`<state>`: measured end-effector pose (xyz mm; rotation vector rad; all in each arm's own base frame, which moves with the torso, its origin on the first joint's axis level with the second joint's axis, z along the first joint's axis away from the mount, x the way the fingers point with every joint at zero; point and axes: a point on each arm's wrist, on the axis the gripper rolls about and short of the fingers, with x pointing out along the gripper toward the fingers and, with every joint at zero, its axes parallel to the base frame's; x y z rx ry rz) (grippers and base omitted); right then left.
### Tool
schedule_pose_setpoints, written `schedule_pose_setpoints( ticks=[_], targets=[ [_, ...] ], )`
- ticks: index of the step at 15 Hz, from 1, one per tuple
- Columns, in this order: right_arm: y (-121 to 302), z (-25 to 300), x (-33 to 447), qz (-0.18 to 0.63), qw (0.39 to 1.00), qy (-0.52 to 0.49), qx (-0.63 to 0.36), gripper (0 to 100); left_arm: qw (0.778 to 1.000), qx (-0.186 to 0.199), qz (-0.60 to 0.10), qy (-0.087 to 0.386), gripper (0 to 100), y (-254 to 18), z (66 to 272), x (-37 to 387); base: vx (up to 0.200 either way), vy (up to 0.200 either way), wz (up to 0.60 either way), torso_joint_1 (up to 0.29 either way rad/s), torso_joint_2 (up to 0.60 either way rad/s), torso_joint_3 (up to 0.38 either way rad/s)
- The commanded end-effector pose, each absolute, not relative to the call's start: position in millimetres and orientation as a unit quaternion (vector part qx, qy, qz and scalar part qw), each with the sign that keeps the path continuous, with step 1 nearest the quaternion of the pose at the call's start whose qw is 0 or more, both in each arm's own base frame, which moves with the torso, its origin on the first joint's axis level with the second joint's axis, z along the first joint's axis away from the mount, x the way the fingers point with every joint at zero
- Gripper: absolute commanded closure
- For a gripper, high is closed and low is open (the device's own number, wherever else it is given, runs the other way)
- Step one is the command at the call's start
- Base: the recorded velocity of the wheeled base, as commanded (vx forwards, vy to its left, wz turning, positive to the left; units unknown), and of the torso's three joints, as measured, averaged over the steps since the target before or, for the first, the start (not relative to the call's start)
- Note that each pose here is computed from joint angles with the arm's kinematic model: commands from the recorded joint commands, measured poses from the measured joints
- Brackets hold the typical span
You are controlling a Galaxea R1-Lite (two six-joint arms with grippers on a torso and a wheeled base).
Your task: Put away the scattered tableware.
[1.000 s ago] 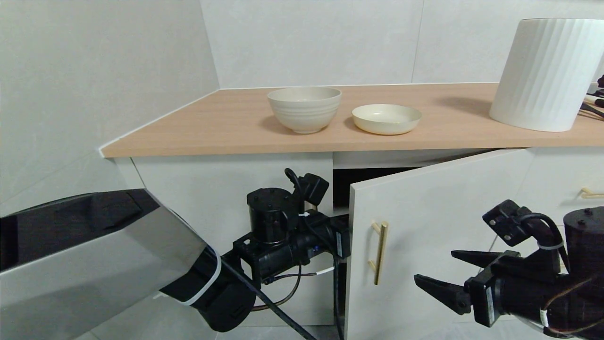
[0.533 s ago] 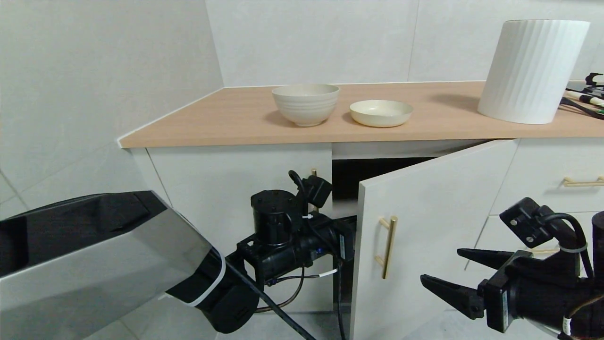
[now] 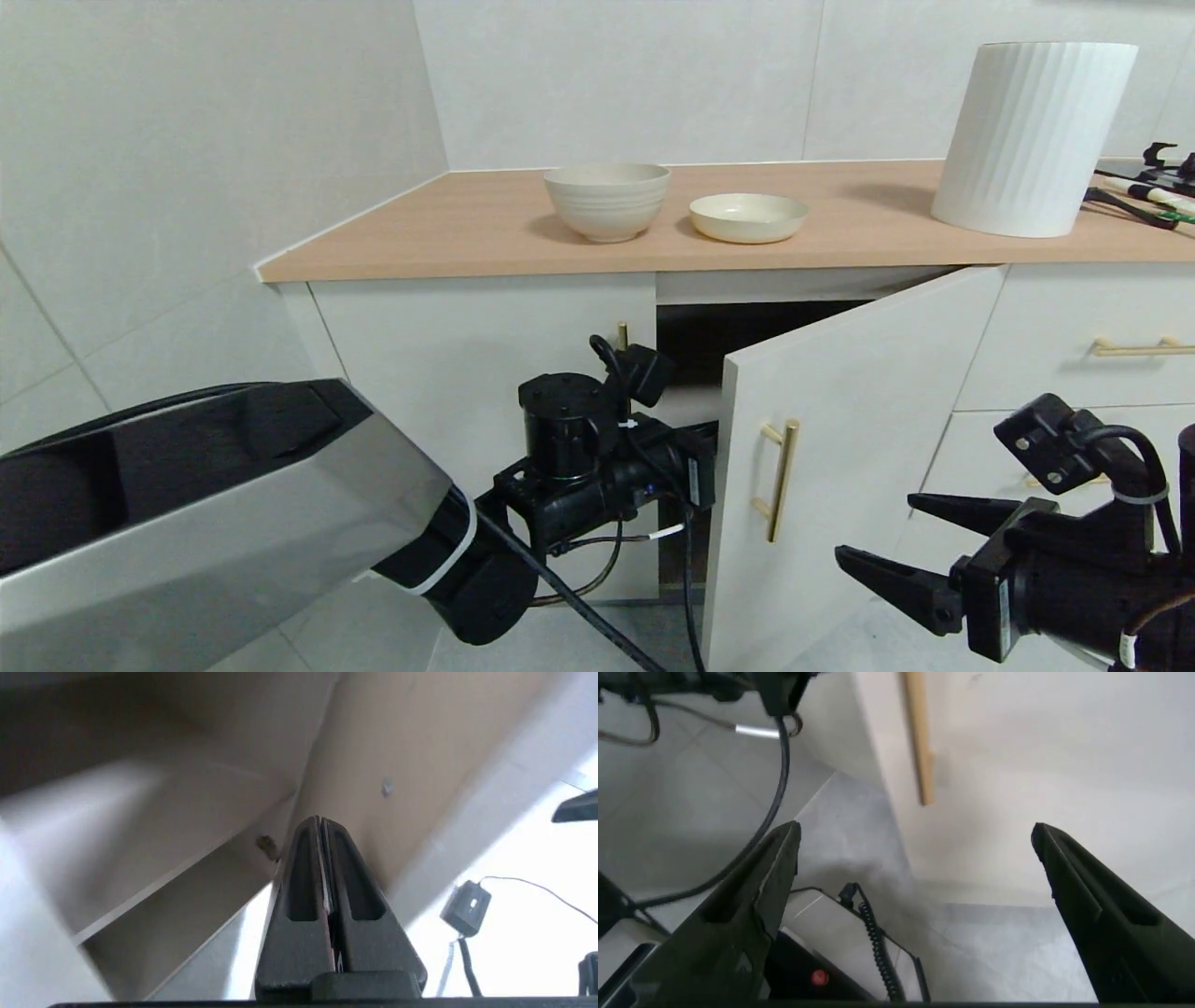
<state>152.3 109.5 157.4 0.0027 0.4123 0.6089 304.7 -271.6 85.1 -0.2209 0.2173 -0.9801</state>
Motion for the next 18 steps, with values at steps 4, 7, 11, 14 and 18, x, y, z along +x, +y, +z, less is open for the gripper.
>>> schedule_pose_setpoints(
  ticks=[4,7,11,14,18],
  targets=[
    [109.8,157.2,152.6,0.298,0.933,0.202,0.001,0,0.865,-0.106,-0.48,0.099,100,-284.3,83.3,303.3,-0.15,0.0,0.0,0.004,0.0,-0.001],
    [108.1,161.1,149.1,0.301,0.934,0.193,0.004,0,0.864,-0.107,-0.483,0.092,100,-287.1,83.4,303.6,0.0,0.0,0.0,0.0,0.0,0.0],
    [115.1,161.3,139.4,0.331,0.924,0.191,0.0,0,0.87,-0.108,-0.472,0.089,100,-296.0,74.3,312.1,0.0,0.0,0.0,0.0,0.0,0.0],
    [115.0,165.7,131.7,0.359,0.916,0.181,0.004,0,0.867,-0.108,-0.48,0.084,100,-306.4,76.7,299.1,0.0,0.0,0.0,0.0,0.0,0.0],
    [105.2,172.1,109.9,0.466,0.869,0.163,0.025,0,0.764,-0.119,-0.626,0.101,100,-316.3,89.8,216.4,0.0,0.0,0.0,0.0,0.0,0.0]
  ],
)
